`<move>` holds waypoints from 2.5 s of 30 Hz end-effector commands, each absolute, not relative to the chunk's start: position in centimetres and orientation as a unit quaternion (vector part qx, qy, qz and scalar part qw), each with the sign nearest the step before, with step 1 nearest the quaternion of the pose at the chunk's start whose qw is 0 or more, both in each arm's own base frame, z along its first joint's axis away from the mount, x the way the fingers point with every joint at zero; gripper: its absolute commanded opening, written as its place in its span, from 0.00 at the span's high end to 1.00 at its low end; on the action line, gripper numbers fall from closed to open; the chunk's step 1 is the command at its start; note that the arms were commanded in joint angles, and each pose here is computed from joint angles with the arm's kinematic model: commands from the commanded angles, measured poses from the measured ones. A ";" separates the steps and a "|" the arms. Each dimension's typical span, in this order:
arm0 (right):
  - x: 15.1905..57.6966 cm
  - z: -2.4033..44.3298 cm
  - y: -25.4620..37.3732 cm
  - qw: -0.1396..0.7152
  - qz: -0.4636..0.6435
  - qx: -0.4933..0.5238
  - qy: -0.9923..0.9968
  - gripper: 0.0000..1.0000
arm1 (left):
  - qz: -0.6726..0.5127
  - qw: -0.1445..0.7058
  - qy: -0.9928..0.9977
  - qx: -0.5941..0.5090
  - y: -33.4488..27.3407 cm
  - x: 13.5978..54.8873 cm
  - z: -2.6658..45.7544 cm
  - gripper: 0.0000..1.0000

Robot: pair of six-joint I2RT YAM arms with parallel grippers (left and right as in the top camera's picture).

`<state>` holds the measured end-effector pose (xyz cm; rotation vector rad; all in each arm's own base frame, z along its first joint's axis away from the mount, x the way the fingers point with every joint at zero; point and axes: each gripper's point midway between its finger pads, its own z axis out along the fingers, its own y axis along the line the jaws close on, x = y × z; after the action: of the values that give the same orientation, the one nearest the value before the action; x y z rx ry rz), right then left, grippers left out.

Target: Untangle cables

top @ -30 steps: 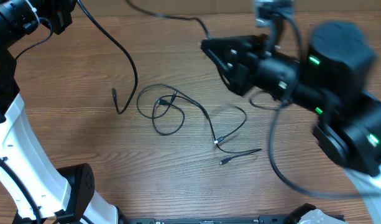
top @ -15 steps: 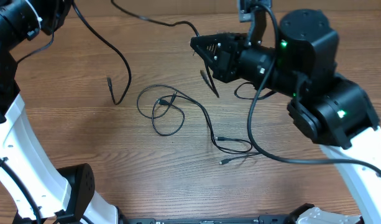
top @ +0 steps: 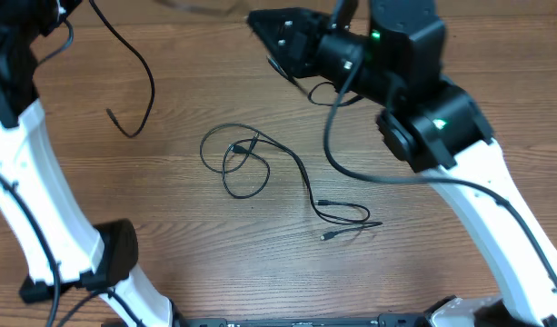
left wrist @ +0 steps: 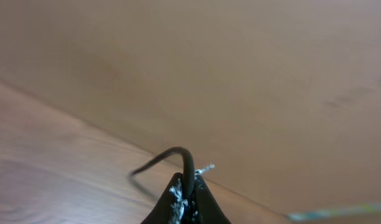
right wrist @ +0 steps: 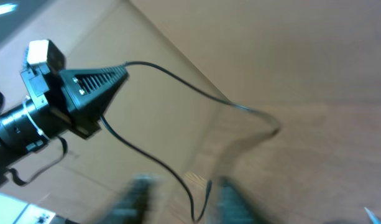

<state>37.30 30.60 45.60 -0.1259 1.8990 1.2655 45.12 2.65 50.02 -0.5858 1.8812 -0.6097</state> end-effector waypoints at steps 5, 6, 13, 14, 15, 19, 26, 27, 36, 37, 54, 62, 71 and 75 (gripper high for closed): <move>39.1 36.8 31.0 0.325 0.439 -0.014 0.837 0.00 | -0.126 0.468 0.800 -0.353 12.8 50.0 41.0 0.96; 38.8 35.8 30.8 0.311 0.429 -0.013 0.848 0.00 | -0.120 0.456 0.803 -0.364 13.9 50.4 39.7 0.96; 35.2 30.3 28.7 0.226 0.345 -0.048 0.910 0.00 | -0.096 0.384 0.805 -0.441 20.7 50.4 32.5 0.96; 34.6 29.6 28.3 0.211 0.335 -0.050 0.917 0.00 | -0.090 0.374 0.807 -0.448 21.4 50.2 31.6 0.96; 33.9 28.9 27.9 0.195 0.324 -0.054 0.924 0.00 | -0.083 0.366 0.812 -0.448 22.0 50.0 30.9 0.96; 31.6 26.9 26.4 0.143 0.287 -0.069 0.945 0.00 | -0.053 0.340 0.817 -0.463 23.9 48.7 29.0 0.91; 29.2 25.0 24.2 0.088 0.234 -0.051 0.967 0.00 | -0.052 0.332 0.817 -0.469 24.1 47.5 29.4 0.18; 29.1 24.9 24.1 0.084 0.232 -0.050 0.968 0.00 | -0.055 0.326 0.820 -0.468 23.9 47.4 29.2 0.09; 28.5 24.6 23.8 0.071 0.225 -0.049 0.970 0.00 | -0.080 0.288 0.867 -0.398 20.6 47.1 28.1 0.00; 28.4 24.6 23.8 0.071 0.225 -0.050 0.970 0.00 | -0.079 0.284 0.872 -0.392 20.4 47.0 27.9 0.00; 27.9 24.4 23.6 0.059 0.220 -0.048 0.972 0.00 | 0.096 0.155 0.899 -0.399 20.1 44.9 19.8 0.00; 28.0 24.4 23.7 0.060 0.221 -0.049 0.972 0.00 | 0.084 0.150 0.916 -0.363 20.6 45.2 18.7 0.00; 27.5 24.0 24.2 0.055 0.220 -0.057 0.972 0.00 | 0.075 0.088 0.925 -0.362 23.7 42.8 12.4 0.02; 27.0 23.4 25.0 0.051 0.220 -0.070 0.972 0.00 | 0.031 0.082 0.943 -0.322 23.6 42.9 8.9 0.01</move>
<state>27.70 24.46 23.43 -0.1658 2.9657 0.6663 43.16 24.17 10.58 -1.0937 2.7470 0.2064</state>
